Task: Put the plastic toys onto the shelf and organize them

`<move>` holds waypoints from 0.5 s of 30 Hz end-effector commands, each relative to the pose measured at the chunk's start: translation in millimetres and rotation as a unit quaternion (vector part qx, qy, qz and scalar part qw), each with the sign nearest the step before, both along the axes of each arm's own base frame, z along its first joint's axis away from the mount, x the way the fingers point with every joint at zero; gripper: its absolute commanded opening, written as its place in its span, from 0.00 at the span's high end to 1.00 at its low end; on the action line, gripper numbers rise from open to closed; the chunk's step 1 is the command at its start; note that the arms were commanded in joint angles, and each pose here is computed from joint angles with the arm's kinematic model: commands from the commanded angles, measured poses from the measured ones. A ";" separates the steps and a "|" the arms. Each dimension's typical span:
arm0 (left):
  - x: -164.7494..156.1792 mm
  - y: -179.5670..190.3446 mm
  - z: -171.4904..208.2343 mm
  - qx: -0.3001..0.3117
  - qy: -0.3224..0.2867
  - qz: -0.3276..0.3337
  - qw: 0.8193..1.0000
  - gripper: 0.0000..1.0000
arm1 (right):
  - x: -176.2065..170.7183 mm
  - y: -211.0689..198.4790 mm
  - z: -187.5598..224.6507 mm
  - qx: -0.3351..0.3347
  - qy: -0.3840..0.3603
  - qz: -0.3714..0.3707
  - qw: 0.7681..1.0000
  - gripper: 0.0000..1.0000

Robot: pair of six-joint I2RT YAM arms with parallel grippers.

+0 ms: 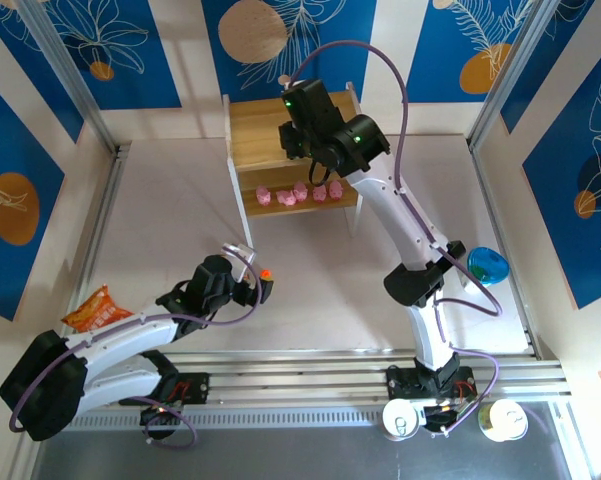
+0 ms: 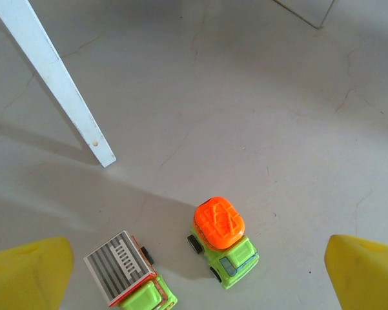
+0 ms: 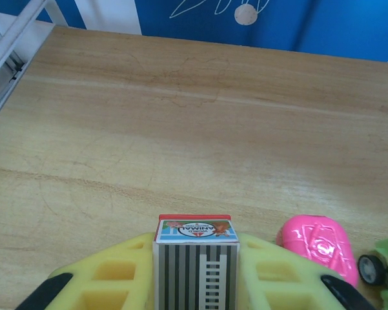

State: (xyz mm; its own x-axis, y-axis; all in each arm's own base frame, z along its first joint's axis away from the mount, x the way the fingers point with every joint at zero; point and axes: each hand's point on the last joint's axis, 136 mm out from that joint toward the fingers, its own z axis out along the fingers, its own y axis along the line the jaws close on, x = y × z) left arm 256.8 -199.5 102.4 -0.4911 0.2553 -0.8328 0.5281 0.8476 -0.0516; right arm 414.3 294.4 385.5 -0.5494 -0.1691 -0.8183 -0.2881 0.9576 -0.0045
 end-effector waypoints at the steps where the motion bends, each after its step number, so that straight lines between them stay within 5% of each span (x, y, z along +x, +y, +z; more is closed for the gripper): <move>1: 5.2 -5.7 11.9 -0.004 -0.017 -0.003 1.000 0.00 | 2.1 3.7 5.6 0.005 -0.008 0.012 1.000 0.76; 15: 5.3 -5.9 11.4 -0.003 -0.016 -0.003 1.000 0.00 | 12.2 4.7 -3.5 0.001 -0.004 0.011 1.000 0.70</move>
